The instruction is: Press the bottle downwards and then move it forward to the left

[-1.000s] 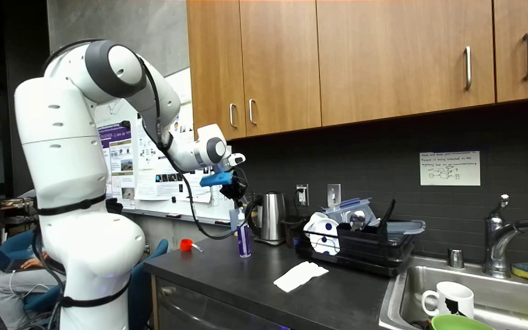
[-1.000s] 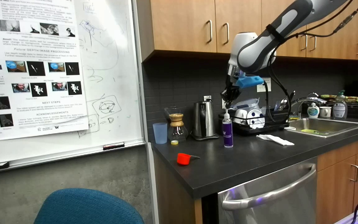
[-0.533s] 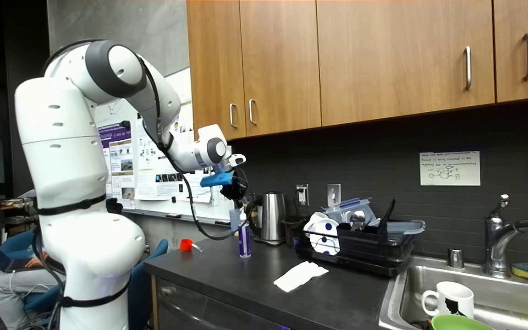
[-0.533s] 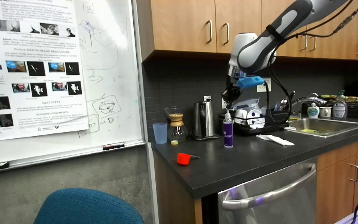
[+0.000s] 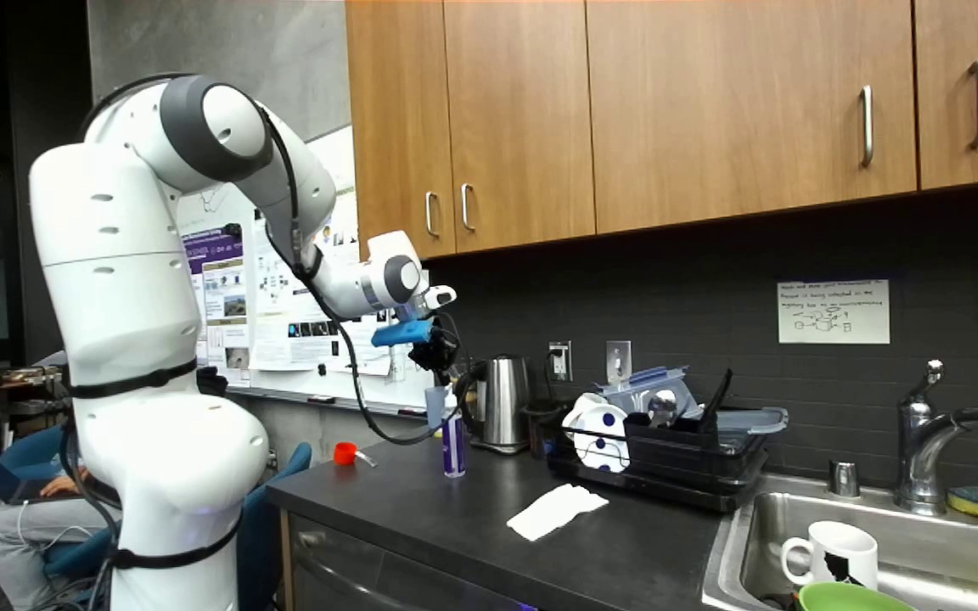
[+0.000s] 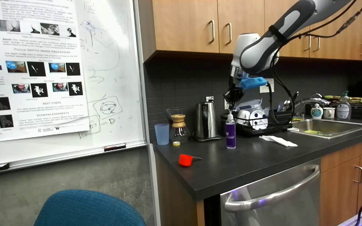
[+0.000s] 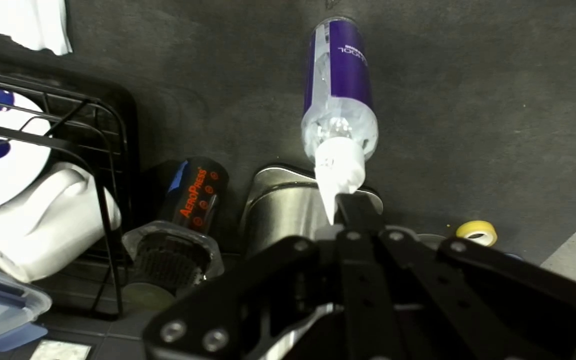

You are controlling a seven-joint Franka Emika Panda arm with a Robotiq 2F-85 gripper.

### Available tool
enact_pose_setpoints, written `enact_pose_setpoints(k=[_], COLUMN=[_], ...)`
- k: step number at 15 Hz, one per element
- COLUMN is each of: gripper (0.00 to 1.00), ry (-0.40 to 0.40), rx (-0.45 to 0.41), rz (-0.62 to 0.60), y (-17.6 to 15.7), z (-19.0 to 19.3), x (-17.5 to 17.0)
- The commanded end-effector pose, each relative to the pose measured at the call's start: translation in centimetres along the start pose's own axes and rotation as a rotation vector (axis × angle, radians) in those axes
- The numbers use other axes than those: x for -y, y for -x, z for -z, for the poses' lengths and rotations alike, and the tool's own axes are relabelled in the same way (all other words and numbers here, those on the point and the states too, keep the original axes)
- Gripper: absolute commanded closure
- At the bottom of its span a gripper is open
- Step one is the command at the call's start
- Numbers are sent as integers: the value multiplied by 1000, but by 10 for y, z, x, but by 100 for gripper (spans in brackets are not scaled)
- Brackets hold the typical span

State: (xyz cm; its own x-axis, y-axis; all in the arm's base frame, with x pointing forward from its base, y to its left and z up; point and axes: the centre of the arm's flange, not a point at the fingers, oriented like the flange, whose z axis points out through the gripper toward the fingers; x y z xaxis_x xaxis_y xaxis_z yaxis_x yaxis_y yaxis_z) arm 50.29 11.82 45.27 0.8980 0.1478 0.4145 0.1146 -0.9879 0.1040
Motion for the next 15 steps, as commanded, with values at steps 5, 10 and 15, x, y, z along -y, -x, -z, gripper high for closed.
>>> enact_pose_setpoints(k=[5,10,15], gripper=[100,100,100], ry=[15,15,17], rx=[67,77,88], rz=[-8,-11,-15], y=[6,7,9], z=[-27,-30,-33], x=[5,5,5])
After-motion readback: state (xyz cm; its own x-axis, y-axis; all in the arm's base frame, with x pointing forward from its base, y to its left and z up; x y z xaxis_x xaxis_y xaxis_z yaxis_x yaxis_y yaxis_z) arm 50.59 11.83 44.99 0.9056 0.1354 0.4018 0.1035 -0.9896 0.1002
